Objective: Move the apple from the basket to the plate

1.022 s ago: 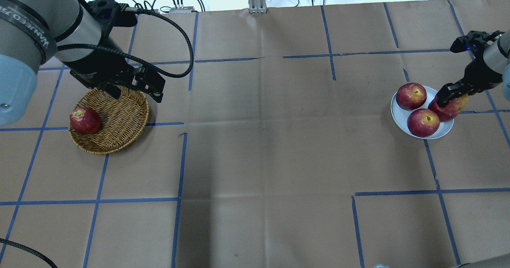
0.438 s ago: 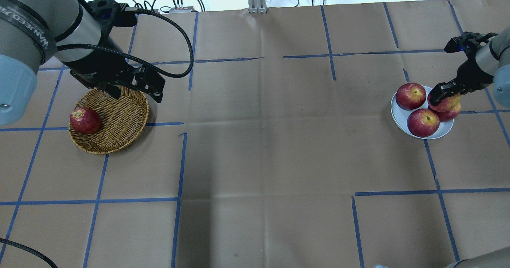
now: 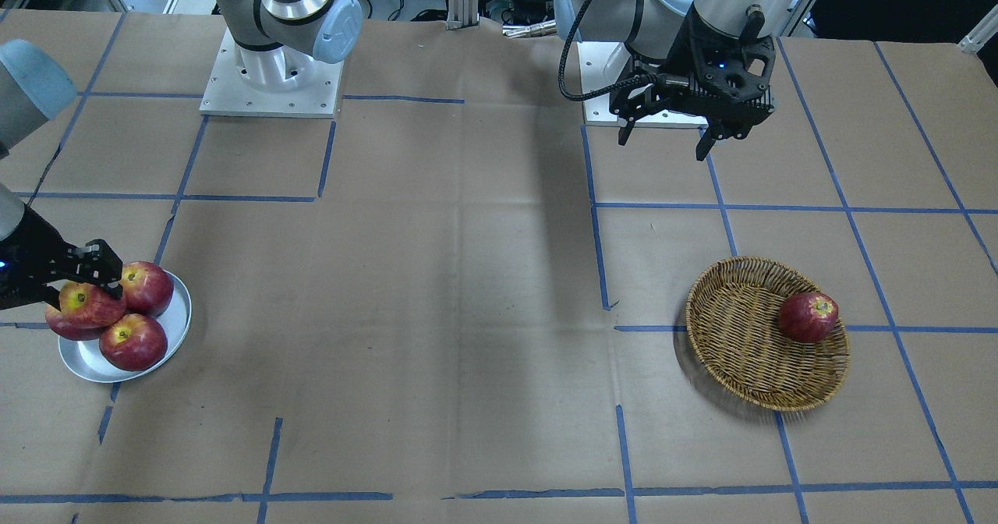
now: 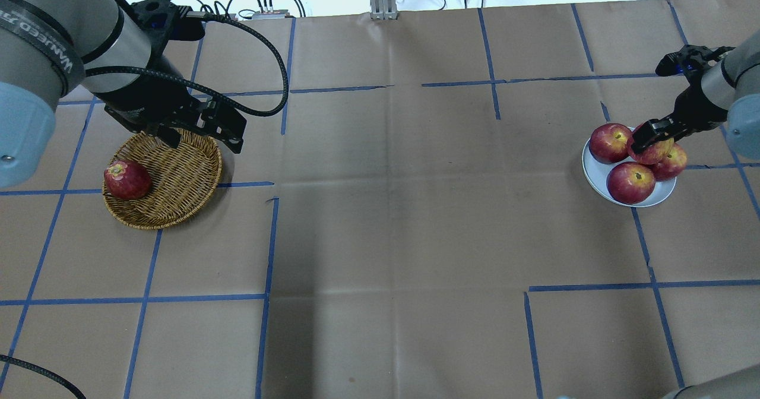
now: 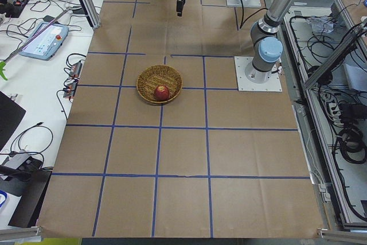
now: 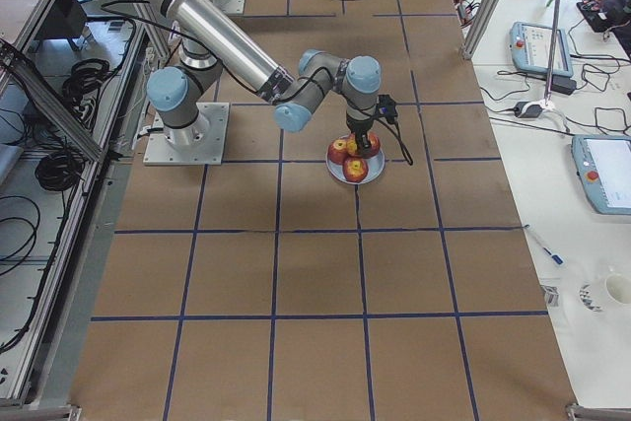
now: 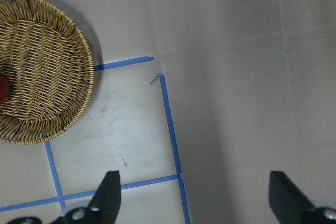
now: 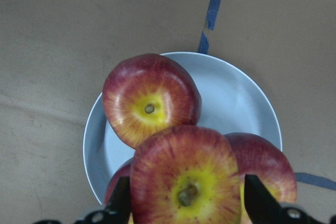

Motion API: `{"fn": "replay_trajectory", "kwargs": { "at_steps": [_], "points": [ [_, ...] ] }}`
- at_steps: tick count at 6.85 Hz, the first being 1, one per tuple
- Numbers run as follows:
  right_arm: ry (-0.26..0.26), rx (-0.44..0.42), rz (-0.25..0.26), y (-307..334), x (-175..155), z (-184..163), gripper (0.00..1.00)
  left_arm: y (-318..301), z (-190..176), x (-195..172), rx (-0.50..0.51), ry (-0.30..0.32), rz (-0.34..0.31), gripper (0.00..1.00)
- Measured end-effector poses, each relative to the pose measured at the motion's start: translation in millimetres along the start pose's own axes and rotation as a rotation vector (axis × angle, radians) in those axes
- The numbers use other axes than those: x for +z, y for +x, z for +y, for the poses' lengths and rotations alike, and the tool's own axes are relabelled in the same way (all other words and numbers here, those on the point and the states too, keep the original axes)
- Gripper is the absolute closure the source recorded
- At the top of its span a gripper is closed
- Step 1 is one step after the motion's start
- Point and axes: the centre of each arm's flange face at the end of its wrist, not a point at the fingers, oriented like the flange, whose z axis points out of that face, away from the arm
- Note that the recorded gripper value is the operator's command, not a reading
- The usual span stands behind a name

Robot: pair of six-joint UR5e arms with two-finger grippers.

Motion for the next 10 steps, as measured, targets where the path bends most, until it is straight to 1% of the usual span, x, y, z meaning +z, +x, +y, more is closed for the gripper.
{"fn": "replay_trajectory", "kwargs": {
  "at_steps": [1,2,3,5,6,7,8,10],
  "points": [
    [0.013,-0.007,0.015,1,-14,-8,0.00,0,0,0,0.000,0.000,0.000,0.01],
    [0.016,-0.019,0.025,-4,-37,-18,0.00,0,0,0,0.000,0.000,0.000,0.01],
    [0.003,-0.016,0.024,-20,-72,-30,0.00,0,0,0,0.000,0.001,0.000,0.01],
    [-0.054,0.065,0.008,-77,-145,-43,0.00,0,0,0,-0.001,0.000,0.000,0.01],
    [-0.083,0.116,0.020,-121,-173,-42,0.00,0,1,0,-0.001,0.000,0.000,0.01],
    [-0.104,0.153,0.042,-165,-190,-38,0.00,0,1,-1,-0.001,0.000,0.000,0.01],
    [-0.117,0.187,0.065,-208,-199,-36,0.00,0,1,-1,-0.001,-0.001,0.000,0.01],
    [-0.148,0.237,0.081,-267,-199,-29,0.00,0,2,-1,0.000,-0.001,0.000,0.01]
  ]
}}
